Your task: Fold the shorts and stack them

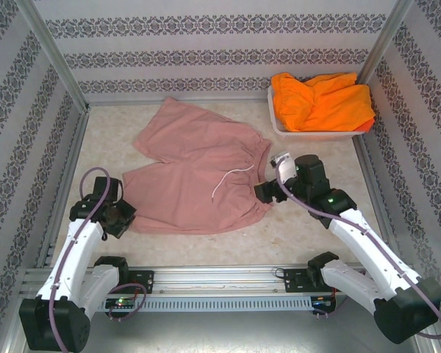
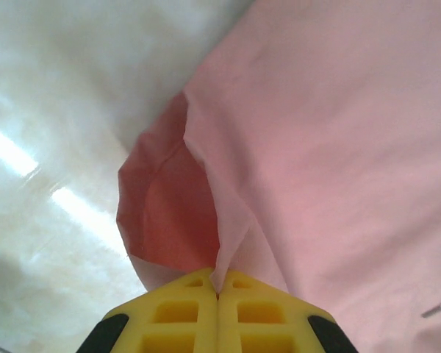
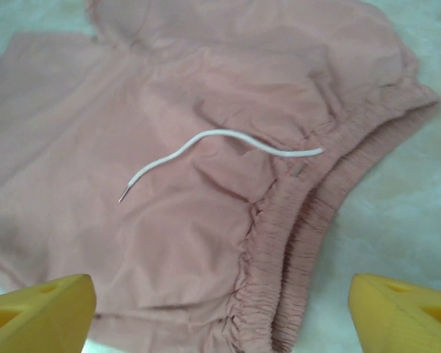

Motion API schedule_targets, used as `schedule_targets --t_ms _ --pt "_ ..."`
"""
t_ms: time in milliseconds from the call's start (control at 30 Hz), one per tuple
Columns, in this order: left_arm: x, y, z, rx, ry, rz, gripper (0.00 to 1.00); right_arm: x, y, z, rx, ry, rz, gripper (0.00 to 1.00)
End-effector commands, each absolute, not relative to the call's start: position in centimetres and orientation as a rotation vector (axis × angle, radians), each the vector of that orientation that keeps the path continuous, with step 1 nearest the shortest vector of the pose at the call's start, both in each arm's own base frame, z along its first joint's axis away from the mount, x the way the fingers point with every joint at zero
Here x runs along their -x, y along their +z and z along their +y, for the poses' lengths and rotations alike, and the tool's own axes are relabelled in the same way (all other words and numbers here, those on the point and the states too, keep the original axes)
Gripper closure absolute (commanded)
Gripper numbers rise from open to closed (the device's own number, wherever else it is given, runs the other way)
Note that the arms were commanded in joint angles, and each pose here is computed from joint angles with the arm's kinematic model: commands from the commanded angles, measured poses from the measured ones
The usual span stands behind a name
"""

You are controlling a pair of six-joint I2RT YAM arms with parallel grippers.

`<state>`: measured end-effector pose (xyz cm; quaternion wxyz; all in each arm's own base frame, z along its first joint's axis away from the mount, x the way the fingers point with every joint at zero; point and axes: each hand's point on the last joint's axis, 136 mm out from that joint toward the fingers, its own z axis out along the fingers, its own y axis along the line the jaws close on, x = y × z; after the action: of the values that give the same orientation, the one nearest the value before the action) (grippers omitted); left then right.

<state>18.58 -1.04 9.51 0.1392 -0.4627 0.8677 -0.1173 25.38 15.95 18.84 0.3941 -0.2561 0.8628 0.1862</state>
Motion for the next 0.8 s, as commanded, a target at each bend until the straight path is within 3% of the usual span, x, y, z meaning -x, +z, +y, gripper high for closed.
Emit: schedule_targets --t_ms 0,367,500,767 --pt "-20.0 11.4 0.0 1.145 -0.252 2.516 1.00 -23.4 18.8 16.9 1.037 0.313 2.071 0.13" --pt "-22.3 13.1 1.1 0.980 -0.176 2.478 1.00 -22.4 10.8 15.9 1.908 -0.333 1.854 0.16" --pt "-22.9 12.9 1.0 0.973 -0.188 2.463 1.00 -23.7 9.0 16.6 2.012 -0.427 1.720 0.23" --pt "-23.3 12.3 0.7 0.962 -0.216 2.465 1.00 -24.4 5.8 17.9 2.129 -0.414 1.687 0.25"
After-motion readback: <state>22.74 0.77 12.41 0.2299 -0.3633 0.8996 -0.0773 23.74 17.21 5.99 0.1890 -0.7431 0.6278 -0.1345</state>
